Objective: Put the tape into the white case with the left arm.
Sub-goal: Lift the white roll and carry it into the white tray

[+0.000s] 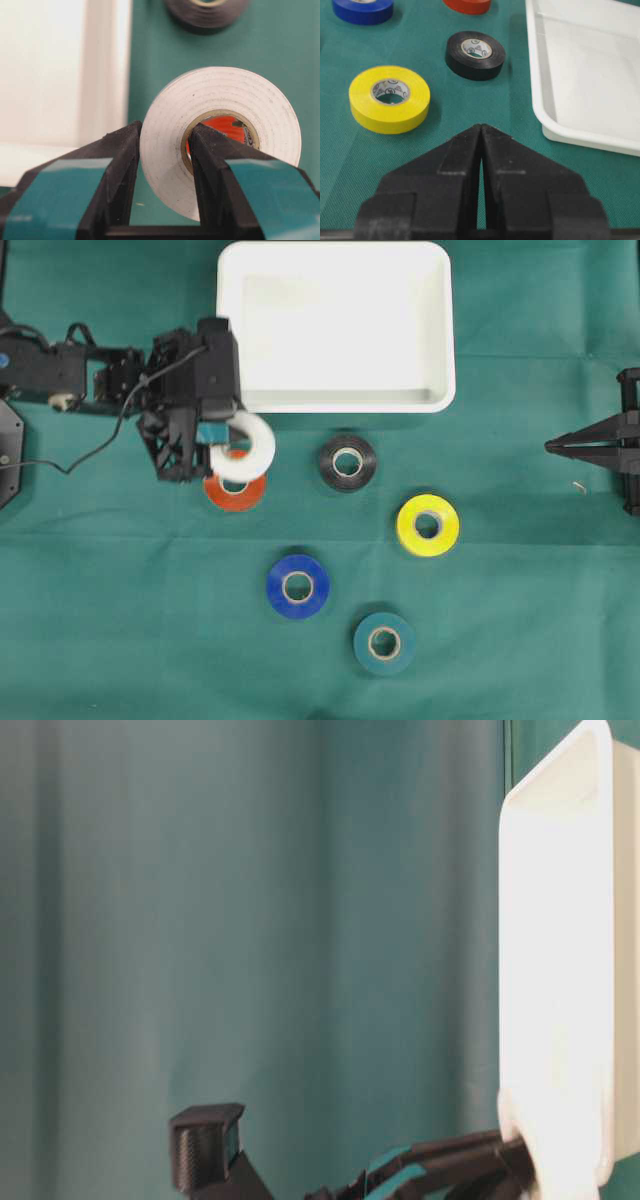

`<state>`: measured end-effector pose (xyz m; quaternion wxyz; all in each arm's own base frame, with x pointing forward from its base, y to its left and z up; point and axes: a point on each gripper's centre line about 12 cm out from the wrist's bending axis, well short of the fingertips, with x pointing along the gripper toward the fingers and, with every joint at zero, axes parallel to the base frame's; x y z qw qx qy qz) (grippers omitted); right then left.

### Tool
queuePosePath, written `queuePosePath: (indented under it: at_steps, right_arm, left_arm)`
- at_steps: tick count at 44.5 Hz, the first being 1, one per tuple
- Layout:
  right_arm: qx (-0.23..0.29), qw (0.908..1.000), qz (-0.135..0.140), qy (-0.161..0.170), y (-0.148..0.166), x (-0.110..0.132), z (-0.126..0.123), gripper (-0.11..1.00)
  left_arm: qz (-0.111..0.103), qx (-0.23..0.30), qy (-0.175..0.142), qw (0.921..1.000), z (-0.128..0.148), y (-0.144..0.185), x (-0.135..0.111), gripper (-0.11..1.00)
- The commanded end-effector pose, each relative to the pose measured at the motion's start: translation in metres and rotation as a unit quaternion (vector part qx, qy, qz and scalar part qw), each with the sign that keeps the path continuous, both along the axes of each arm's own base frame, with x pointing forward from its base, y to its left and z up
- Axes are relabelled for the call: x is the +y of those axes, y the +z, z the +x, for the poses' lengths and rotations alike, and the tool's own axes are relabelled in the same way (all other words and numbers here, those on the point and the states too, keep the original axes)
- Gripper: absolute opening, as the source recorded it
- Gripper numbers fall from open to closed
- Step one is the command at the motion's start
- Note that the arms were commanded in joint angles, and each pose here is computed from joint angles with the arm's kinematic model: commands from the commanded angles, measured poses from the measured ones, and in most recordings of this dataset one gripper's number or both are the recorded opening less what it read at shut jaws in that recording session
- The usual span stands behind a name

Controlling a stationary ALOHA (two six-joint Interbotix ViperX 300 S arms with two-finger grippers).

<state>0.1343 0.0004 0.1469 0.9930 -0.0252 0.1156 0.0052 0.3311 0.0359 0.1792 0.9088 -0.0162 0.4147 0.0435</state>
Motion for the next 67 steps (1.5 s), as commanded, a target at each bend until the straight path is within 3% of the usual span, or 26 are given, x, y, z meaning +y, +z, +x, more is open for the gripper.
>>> queuePosePath:
  at_steps: [1,26,37,54,67]
  right_arm:
    - [-0.005,1.0000,0.001,-0.001,0.004,0.000,0.002,-0.09]
    - [-0.005,1.0000,0.001,0.000,0.004,0.000,0.002,-0.09]
    - [-0.005,1.0000,0.001,-0.001,0.003,0.000,0.002,-0.09]
    - [-0.005,1.0000,0.001,0.000,0.004,0.000,0.002,-0.09]
    - [-0.005,1.0000,0.001,-0.001,0.003,0.000,0.002,-0.09]
  left_arm:
    - [0.008,-0.021,0.015,0.9996,0.009,0.012,0.015,0.28]
    - [0.068,-0.013,0.058,0.9959,0.023,0.009,0.098,0.28]
    - [0.083,-0.002,0.072,0.9940,0.035,0.000,0.131,0.28]
    - [0.084,0.014,0.106,0.9907,0.036,-0.015,0.170,0.28]
    - [0.084,0.023,0.108,0.9904,0.031,-0.019,0.173,0.28]
